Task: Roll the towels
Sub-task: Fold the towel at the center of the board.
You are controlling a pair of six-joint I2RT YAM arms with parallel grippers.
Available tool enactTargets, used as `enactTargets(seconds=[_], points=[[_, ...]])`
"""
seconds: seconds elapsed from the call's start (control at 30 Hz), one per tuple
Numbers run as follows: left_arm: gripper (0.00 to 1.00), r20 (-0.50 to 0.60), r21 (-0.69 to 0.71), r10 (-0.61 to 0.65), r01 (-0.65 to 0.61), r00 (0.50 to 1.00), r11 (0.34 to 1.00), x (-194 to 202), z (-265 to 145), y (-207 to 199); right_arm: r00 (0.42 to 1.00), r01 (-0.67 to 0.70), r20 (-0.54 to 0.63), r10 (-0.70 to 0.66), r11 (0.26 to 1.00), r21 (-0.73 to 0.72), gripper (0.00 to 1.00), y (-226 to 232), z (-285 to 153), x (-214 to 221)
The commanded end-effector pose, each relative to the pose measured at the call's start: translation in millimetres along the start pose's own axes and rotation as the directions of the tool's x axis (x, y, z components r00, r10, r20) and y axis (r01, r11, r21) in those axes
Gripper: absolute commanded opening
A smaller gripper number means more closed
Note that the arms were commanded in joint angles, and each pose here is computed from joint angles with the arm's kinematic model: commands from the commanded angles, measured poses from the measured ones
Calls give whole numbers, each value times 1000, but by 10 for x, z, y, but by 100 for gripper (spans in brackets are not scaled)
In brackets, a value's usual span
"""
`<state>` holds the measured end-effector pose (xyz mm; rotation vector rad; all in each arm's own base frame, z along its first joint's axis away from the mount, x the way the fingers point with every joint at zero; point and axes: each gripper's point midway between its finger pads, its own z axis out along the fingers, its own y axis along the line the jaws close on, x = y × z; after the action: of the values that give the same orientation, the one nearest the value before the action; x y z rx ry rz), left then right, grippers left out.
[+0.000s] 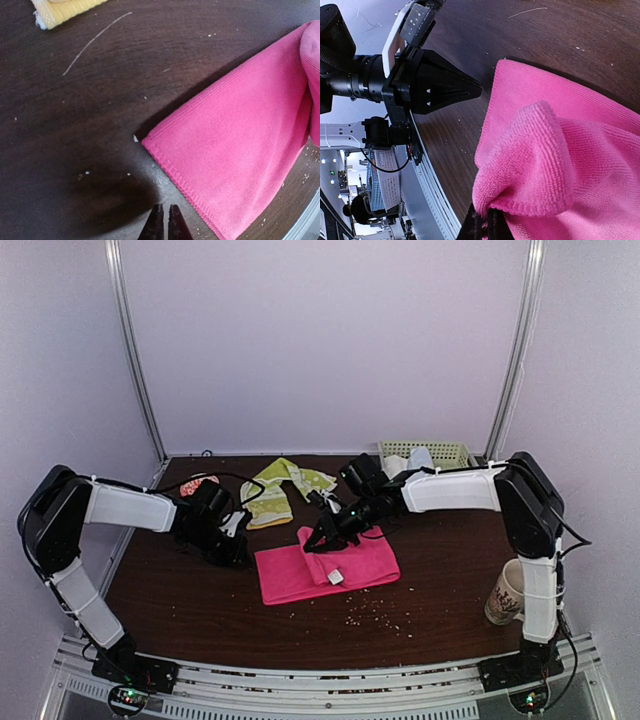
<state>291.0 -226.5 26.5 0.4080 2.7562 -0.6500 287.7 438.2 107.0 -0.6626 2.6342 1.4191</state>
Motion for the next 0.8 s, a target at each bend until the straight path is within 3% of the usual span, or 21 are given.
enactTargets(seconds=[0.0, 0.77], points=[[1, 31, 80, -10, 8, 999, 997, 12, -11, -140, 1000, 10, 29, -8, 998, -65, 0, 242, 139, -154], [0, 18, 104, -38, 36, 999, 994, 206, 127, -93, 998, -36, -60, 27, 988, -152, 0, 258, 852, -110]])
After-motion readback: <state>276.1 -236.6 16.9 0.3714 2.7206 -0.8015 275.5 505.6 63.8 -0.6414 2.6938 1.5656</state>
